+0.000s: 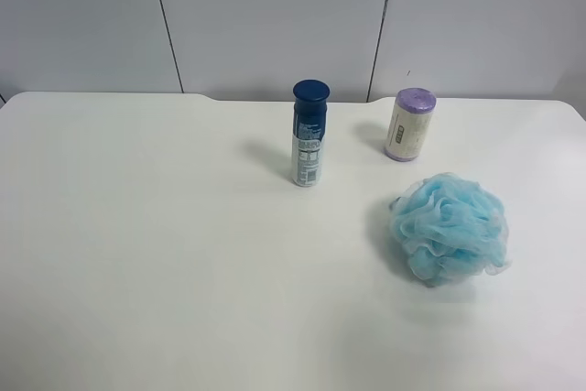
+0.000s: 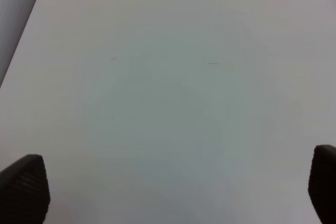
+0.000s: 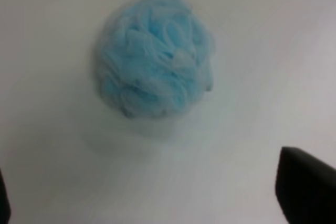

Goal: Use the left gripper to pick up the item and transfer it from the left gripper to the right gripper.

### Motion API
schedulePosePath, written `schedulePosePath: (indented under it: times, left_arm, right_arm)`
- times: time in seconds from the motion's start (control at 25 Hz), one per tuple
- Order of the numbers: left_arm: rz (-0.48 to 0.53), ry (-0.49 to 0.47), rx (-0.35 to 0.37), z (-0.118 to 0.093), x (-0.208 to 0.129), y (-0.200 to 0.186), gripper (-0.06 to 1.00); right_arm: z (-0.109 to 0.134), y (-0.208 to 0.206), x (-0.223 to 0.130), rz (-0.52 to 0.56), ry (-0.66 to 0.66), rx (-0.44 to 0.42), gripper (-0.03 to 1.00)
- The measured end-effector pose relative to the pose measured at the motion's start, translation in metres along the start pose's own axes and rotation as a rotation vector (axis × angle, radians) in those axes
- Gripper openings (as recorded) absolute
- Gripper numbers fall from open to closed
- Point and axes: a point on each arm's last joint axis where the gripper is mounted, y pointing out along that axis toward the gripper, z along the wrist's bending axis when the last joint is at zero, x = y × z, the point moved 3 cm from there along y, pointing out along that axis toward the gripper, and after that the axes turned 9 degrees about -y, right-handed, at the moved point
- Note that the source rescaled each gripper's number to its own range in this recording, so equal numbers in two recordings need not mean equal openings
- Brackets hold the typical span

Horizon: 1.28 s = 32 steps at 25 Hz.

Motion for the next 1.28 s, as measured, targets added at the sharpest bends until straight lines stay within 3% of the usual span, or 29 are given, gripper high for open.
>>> schedulePosePath:
  times: [0.48, 1.04, 1.28]
  left_arm:
    - [0.0, 0.0, 0.0, 0.0, 0.0, 0.0, 1.0]
    - [0.0, 0.0, 0.001, 0.0, 0.0, 0.0, 1.0]
    - [-0.003, -0.016, 0.033, 0.001, 0.0, 0.0, 1.0]
  right_arm:
    - [-0.006, 0.002, -0.015, -0.146, -0.007, -0.119, 1.0]
    - [-0.009, 0.005, -0.015, -0.151, 0.011, -0.152, 1.0]
    - [-0.01, 0.005, -0.015, -0.146, 0.03, -0.181, 1.0]
